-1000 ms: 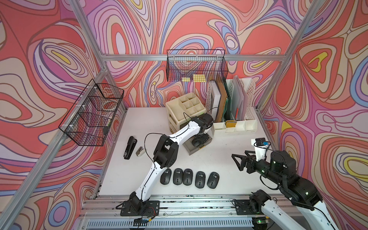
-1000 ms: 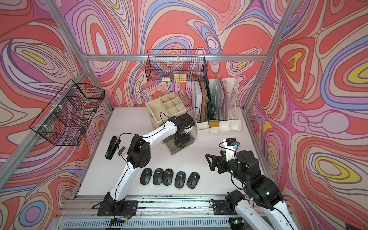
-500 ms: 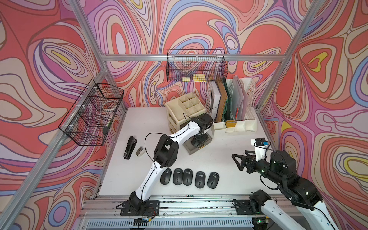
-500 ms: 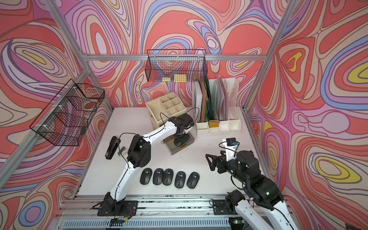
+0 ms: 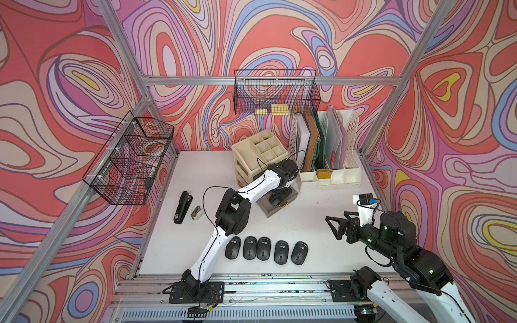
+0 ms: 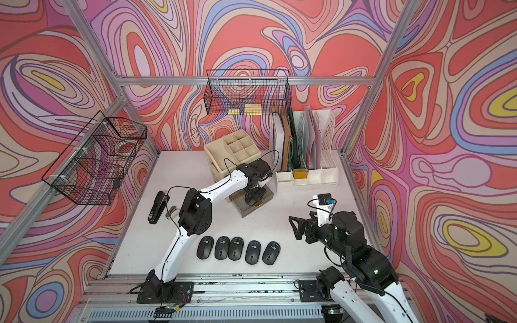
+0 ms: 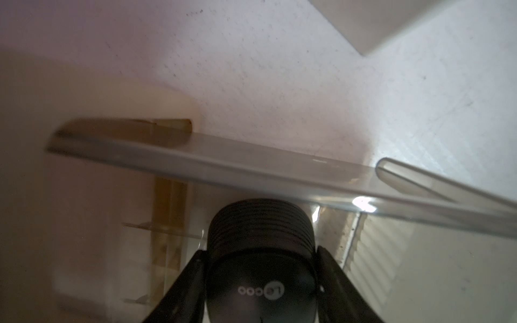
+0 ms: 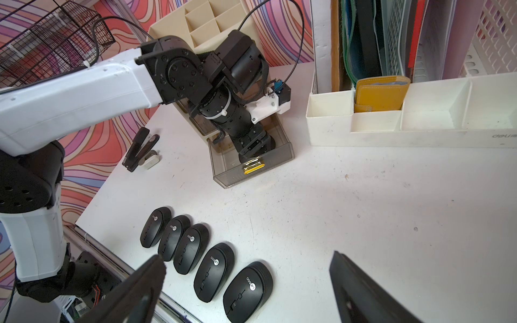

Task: Take the mice out of the drawer
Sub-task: Pick up the mouse from the drawer.

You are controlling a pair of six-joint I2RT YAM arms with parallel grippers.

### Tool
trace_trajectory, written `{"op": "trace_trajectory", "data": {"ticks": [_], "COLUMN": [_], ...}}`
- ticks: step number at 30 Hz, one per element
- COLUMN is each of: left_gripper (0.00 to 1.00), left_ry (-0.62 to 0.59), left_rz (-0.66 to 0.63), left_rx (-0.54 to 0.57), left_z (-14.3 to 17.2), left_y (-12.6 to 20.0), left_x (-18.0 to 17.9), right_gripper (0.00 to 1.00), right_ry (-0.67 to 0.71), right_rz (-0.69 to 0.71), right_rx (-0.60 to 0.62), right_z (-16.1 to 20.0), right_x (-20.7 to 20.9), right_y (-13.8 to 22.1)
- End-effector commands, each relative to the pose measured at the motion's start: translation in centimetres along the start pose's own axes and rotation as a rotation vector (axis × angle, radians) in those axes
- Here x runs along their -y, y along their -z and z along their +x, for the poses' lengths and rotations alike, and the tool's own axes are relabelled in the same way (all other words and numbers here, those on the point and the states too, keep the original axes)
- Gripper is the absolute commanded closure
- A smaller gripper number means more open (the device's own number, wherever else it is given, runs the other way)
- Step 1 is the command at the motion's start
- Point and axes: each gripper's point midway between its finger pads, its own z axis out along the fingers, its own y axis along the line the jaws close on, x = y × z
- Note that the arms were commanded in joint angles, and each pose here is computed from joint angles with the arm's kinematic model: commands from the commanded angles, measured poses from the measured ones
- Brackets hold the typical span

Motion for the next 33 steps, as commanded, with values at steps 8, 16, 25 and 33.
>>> {"op": "trace_trajectory", "data": {"ticks": [8,16,25,33], "left_gripper": [0.52,0.51,0.51,0.51], "left_ry": [0.007,0.008,0.119,0.282], "left_rz": [-0.050,-0.136,-0.148,-0.085], "left_rx": [0.033,0.190,0.298,0.264], "left_z": [-0.3,-2.0,-1.3,1.2], "left_y": [3.2,7.8,12.3,14.6], "left_x": [-0.9,-0.1,1.8,5.5], "right_gripper": [0.03,0.03,0.03,0.02], "right_ry": [-0.006,0.003,0.033,0.069], "right_rz": [0.015,-0.001,-0.067,-0.218], "right_rx": [0.003,0.011,0.024,-0.050], "right_z": [0.0,-0.1,-0.8,-0.6], "right_x": [0.3,0.0,-1.4,-4.5], "right_y": [-0.2,-0.1,0.9,3.8]}}
